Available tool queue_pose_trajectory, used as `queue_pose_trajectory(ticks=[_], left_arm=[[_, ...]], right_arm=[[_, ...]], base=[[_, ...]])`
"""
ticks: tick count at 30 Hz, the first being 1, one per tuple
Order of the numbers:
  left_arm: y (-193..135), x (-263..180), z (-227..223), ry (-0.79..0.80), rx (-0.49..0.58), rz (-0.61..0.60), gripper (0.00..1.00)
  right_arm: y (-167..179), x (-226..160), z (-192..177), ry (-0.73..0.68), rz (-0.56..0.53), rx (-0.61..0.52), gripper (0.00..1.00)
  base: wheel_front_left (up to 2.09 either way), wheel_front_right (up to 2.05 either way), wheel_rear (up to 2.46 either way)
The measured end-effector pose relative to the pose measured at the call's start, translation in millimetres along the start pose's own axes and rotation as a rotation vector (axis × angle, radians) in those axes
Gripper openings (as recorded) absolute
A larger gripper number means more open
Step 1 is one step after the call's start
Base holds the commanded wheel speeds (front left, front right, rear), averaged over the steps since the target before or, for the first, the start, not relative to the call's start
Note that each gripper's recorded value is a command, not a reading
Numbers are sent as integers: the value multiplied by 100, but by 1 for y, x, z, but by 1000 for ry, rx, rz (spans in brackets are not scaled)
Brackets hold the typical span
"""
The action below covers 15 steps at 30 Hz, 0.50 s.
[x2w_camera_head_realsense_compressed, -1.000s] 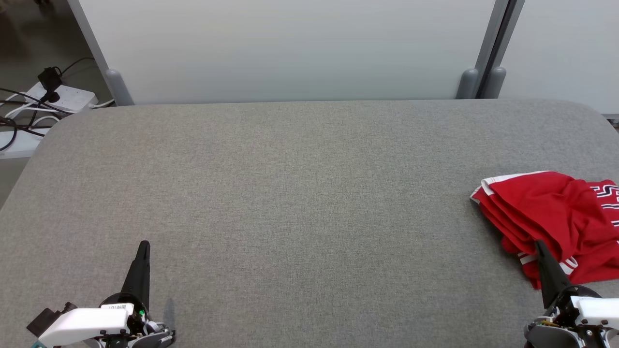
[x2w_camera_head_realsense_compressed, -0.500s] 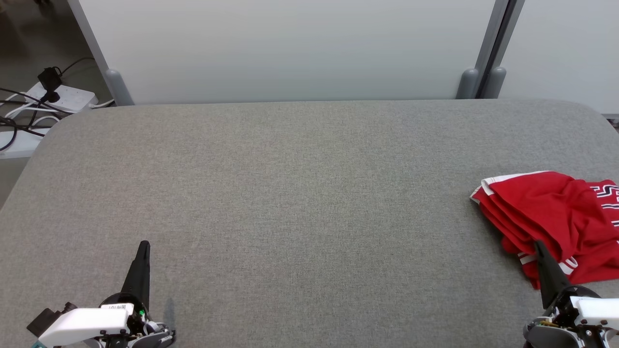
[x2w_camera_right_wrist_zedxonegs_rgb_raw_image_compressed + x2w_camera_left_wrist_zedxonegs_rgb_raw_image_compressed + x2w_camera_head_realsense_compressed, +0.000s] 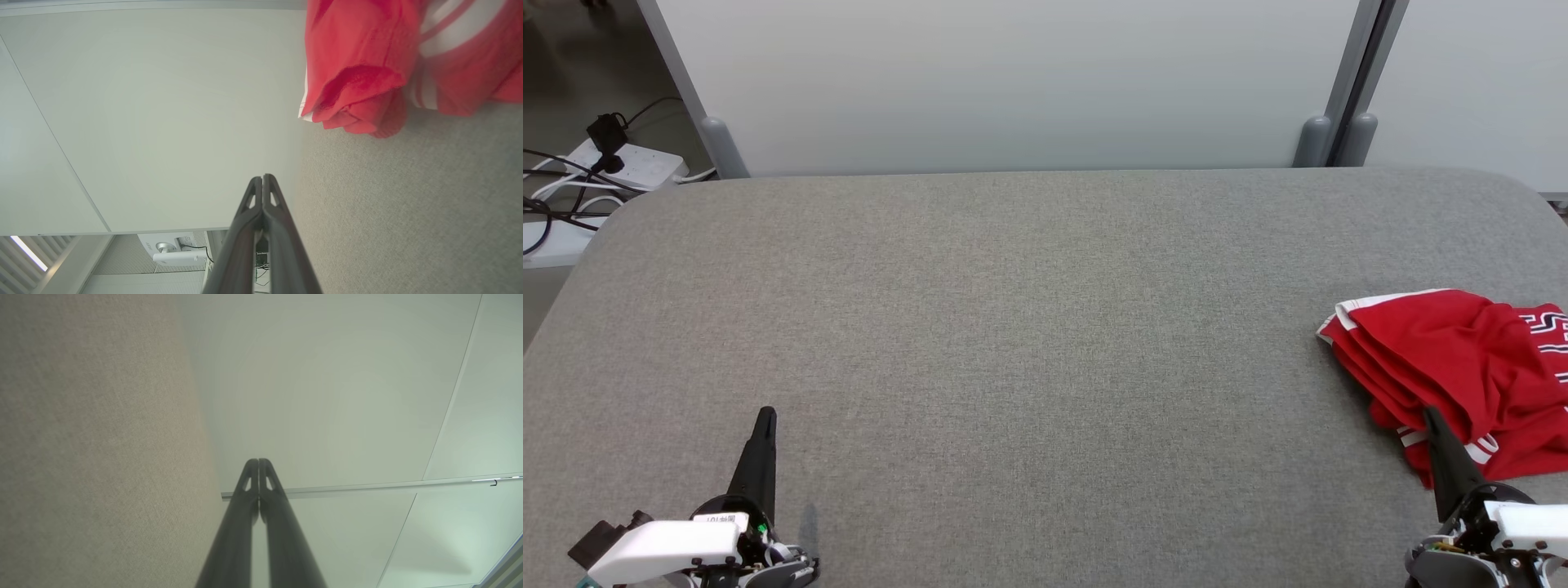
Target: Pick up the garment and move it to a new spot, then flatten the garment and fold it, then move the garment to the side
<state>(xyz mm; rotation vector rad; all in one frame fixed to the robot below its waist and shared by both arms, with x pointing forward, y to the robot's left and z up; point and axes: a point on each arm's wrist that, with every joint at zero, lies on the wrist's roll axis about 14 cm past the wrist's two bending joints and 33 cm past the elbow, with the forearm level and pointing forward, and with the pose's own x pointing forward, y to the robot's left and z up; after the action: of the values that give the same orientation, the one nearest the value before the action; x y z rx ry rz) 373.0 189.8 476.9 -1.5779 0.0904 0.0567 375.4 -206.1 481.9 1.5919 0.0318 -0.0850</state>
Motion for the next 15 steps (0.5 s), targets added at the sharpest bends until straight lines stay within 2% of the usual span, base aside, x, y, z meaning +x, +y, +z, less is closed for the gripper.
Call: queue_pose_trajectory(ticks=[15], left_arm=[[0,0,0,0,0,0,0]], right_arm=[[0,0,-1,2,0,3,0]], base=[[0,0,0]])
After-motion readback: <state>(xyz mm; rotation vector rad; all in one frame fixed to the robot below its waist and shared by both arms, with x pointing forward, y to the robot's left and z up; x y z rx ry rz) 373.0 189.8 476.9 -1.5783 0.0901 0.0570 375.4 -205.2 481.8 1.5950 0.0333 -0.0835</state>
